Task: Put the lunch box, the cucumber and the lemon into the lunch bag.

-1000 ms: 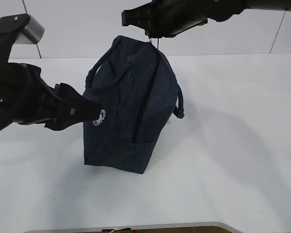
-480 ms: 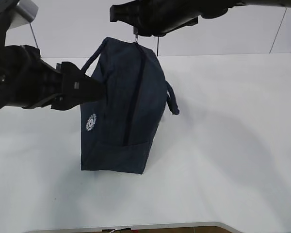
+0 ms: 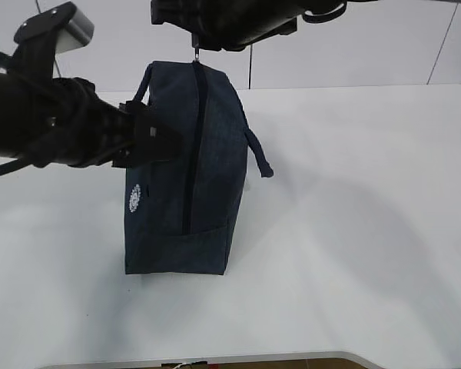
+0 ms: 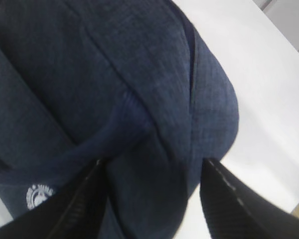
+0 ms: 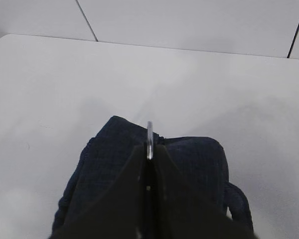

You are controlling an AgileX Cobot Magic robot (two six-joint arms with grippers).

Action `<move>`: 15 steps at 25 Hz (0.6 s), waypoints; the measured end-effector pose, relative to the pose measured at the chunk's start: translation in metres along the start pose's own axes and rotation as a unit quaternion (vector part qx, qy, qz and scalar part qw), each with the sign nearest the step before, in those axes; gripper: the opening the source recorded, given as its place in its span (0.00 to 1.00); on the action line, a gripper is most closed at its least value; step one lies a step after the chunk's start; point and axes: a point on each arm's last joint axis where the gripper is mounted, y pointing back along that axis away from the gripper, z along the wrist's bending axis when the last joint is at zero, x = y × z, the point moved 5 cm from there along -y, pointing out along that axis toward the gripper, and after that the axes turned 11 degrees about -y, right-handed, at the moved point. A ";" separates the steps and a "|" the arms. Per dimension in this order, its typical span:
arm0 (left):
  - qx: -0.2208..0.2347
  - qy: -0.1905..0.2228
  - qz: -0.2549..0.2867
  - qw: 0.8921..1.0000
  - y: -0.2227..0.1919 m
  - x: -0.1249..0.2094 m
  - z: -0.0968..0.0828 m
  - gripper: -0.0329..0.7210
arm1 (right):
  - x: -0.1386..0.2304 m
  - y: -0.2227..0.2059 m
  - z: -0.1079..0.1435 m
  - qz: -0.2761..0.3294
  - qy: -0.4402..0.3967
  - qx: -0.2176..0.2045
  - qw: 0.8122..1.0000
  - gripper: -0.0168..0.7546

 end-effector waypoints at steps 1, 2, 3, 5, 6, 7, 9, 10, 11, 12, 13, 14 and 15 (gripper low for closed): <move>0.000 -0.004 0.002 1.000 -0.005 -0.002 0.001 0.62 | 0.000 0.000 0.001 0.001 -0.001 -0.001 1.000 0.03; 0.000 -0.009 0.003 1.000 -0.009 -0.004 0.001 0.61 | 0.001 0.000 0.001 0.001 -0.001 -0.001 1.000 0.03; -0.001 -0.011 0.004 1.000 -0.014 -0.006 0.002 0.60 | 0.001 0.000 0.001 0.001 -0.002 -0.002 1.000 0.03; -0.001 -0.013 0.006 1.000 -0.020 -0.009 0.003 0.47 | 0.001 0.000 0.001 0.002 -0.002 -0.002 1.000 0.03; 0.000 -0.016 0.008 1.000 -0.022 -0.009 0.003 0.38 | 0.001 0.000 0.001 0.002 -0.001 -0.002 1.000 0.03; 0.002 -0.025 0.013 1.000 -0.022 -0.008 0.003 0.26 | 0.001 0.000 0.001 0.002 0.000 -0.002 1.000 0.03; 0.007 -0.059 0.027 0.998 -0.022 -0.004 0.002 0.10 | 0.001 0.000 0.001 0.002 0.010 -0.002 1.000 0.03; 0.014 -0.079 0.036 0.996 -0.019 -0.002 0.000 0.07 | 0.001 0.000 0.001 0.002 0.017 -0.002 1.000 0.03; 0.021 -0.105 0.045 0.993 -0.015 0.000 -0.003 0.05 | 0.001 0.000 0.001 0.002 0.022 -0.002 1.000 0.03; 0.024 -0.128 0.051 0.990 -0.010 0.000 -0.003 0.04 | 0.001 0.000 0.001 0.002 0.026 -0.001 1.000 0.03; 0.031 -0.146 0.060 0.987 -0.005 0.002 -0.005 0.03 | 0.001 0.000 0.001 0.004 0.029 -0.001 1.000 0.03; 0.037 -0.161 0.067 0.984 0.001 0.002 -0.007 0.03 | 0.002 0.000 0.000 0.006 0.032 0.001 0.999 0.03; 0.041 -0.172 0.071 0.982 0.007 0.002 -0.008 0.03 | 0.003 0.000 0.000 0.008 0.036 0.001 0.999 0.03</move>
